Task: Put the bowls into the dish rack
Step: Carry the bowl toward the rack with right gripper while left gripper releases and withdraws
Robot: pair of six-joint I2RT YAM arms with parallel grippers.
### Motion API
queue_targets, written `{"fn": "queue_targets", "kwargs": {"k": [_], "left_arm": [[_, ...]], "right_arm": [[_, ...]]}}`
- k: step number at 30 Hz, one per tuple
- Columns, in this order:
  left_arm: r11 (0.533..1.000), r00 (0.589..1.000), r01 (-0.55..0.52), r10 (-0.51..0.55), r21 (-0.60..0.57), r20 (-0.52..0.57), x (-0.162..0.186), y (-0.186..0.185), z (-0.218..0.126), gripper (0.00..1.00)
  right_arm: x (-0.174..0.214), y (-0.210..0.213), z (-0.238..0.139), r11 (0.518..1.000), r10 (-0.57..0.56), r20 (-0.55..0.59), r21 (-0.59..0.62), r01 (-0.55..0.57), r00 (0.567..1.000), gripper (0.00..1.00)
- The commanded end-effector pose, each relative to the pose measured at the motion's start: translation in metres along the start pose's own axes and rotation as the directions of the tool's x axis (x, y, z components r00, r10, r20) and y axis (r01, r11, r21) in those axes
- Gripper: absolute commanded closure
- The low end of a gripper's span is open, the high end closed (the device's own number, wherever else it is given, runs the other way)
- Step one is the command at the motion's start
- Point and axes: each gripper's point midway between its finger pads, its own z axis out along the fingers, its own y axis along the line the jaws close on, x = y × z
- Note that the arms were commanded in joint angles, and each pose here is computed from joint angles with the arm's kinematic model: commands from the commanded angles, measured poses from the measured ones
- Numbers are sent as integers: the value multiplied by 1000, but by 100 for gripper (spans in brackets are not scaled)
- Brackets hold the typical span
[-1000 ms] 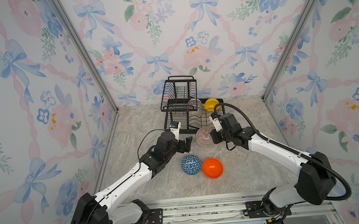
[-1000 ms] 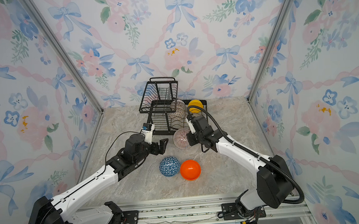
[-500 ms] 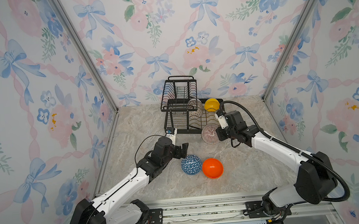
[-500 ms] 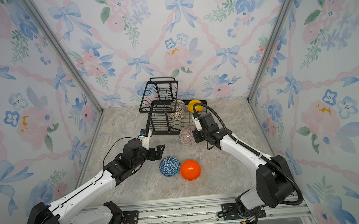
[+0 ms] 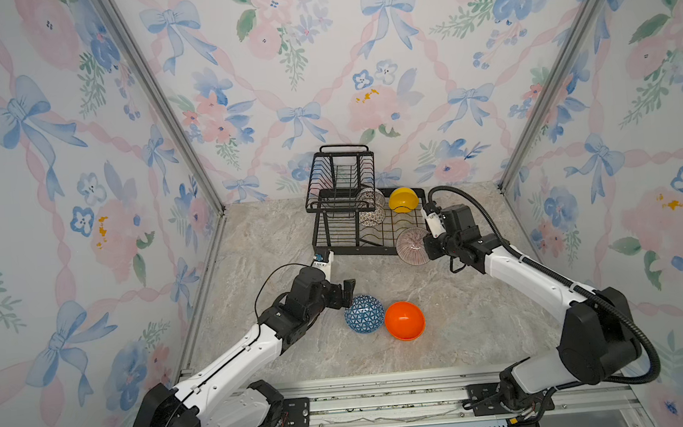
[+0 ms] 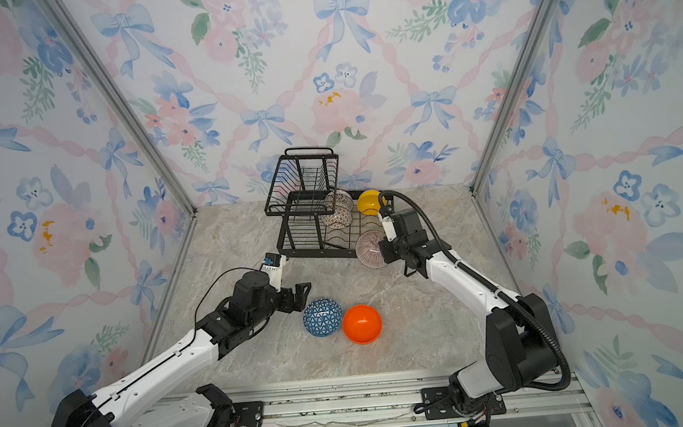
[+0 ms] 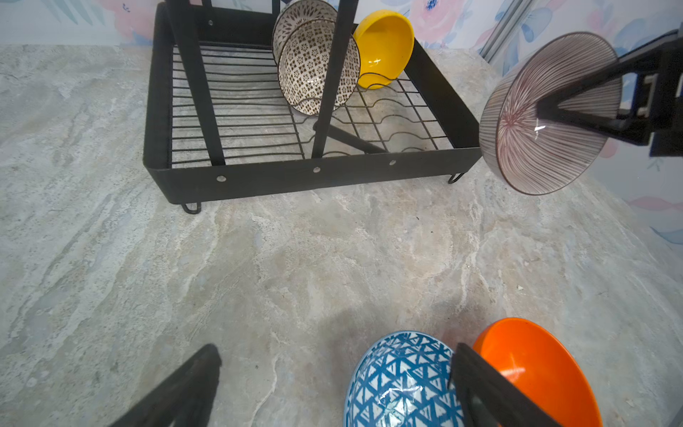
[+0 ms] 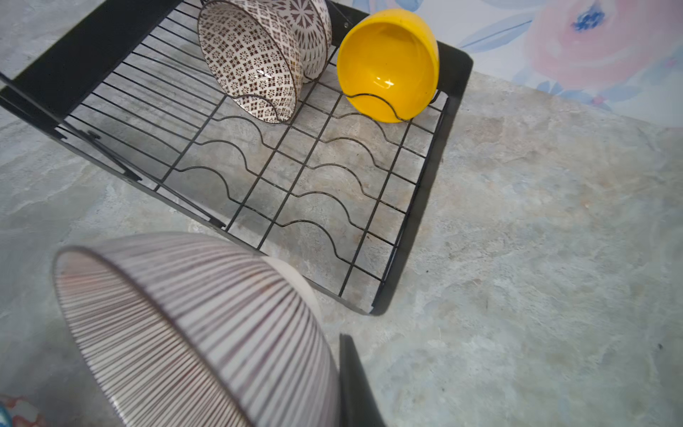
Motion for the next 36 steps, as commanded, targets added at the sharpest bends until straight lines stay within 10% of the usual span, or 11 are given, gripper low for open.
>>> {"fn": "queue_targets", "kwargs": {"k": [1,14,36], "left_arm": [[1000,999,22,-22,0,-25,9,4,-2,2],[1000,998,28,-28,-11,-56,18,9,2,2],[999,995,41,-44,-33,-93,30,22,8,2]], "right_arm": [[-36,-16,0,997,-40,110,67,33,993,100],[-69,-31,24,979,-169,221,151,138,961,100],[-101,-41,77,803,-494,246,497,330,834,100]]}}
